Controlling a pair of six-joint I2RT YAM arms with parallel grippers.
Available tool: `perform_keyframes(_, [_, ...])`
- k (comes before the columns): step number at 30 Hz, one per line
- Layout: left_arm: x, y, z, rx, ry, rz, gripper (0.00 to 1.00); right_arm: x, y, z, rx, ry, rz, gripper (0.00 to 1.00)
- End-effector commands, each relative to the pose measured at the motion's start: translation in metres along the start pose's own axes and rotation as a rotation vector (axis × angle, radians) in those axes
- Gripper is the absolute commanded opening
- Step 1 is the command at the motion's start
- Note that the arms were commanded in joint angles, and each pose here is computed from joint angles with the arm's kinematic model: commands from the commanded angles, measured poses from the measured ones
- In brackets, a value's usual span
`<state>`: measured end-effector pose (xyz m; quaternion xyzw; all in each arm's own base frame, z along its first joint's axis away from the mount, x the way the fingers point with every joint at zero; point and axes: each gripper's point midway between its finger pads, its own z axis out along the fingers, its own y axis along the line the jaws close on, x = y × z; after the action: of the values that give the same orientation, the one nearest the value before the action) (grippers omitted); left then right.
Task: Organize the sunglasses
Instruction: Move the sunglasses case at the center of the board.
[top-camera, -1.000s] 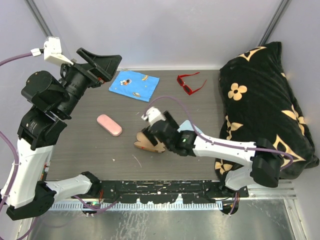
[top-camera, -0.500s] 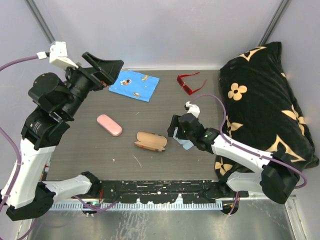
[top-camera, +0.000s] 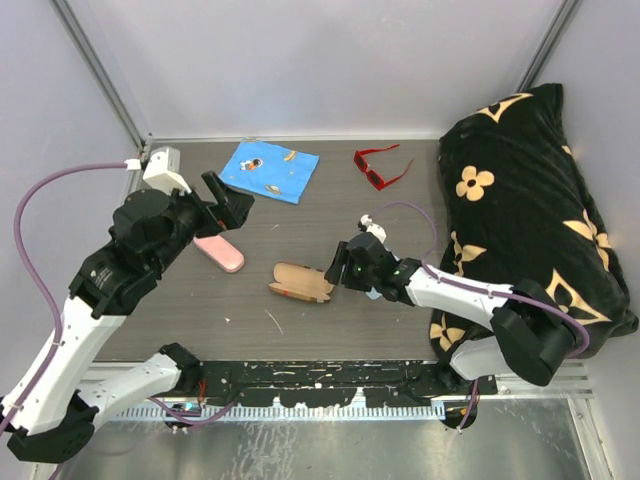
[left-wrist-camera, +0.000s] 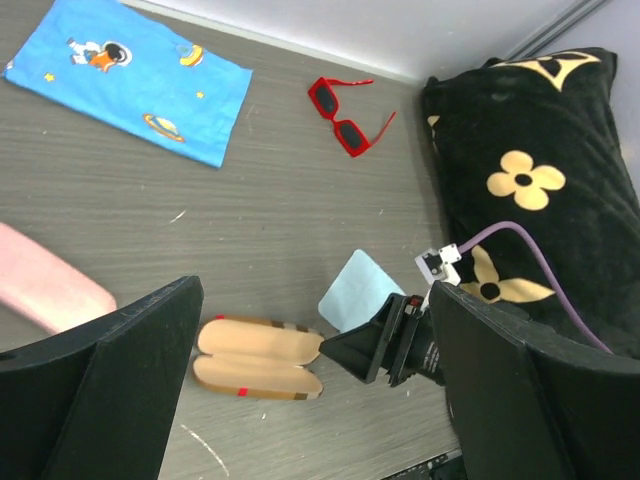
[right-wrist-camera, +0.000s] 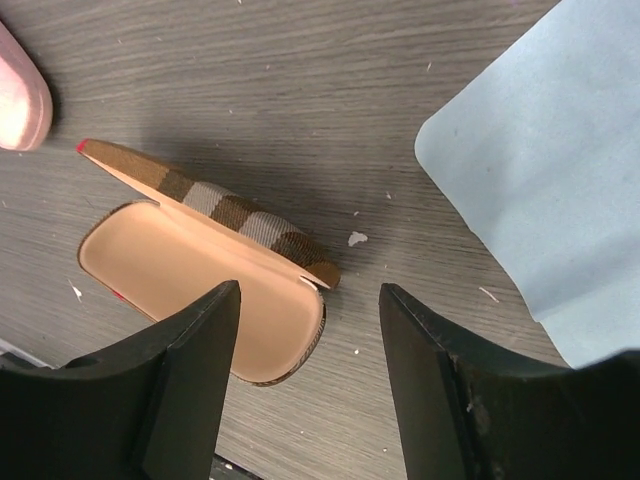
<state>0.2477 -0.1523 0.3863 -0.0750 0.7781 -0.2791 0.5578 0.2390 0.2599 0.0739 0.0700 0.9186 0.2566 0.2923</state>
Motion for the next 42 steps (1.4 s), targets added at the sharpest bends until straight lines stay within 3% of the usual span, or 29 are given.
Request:
perform_keyframes(1, [-0.005,0.013,-0.015,-0.023,-0.053,-0.004,0.98,0.0,0.008,0.006,-0.046,-0.001,-0.008,0.63])
perform_keyframes(14, [0.056,0.048,-0.014,-0.131,0.133,-0.004,0.98,0.002,0.003,0.033,-0.017,-0.001,-0.088,0.43])
perform_keyframes(25, [0.067,0.054,-0.012,-0.155,0.17,0.007,0.98,-0.01,0.014,0.04,-0.089,-0.053,-0.275,0.2])
perform_keyframes(42, [0.079,0.066,-0.013,-0.205,0.213,0.02,0.98,-0.045,0.034,0.064,-0.11,-0.153,-0.351,0.03])
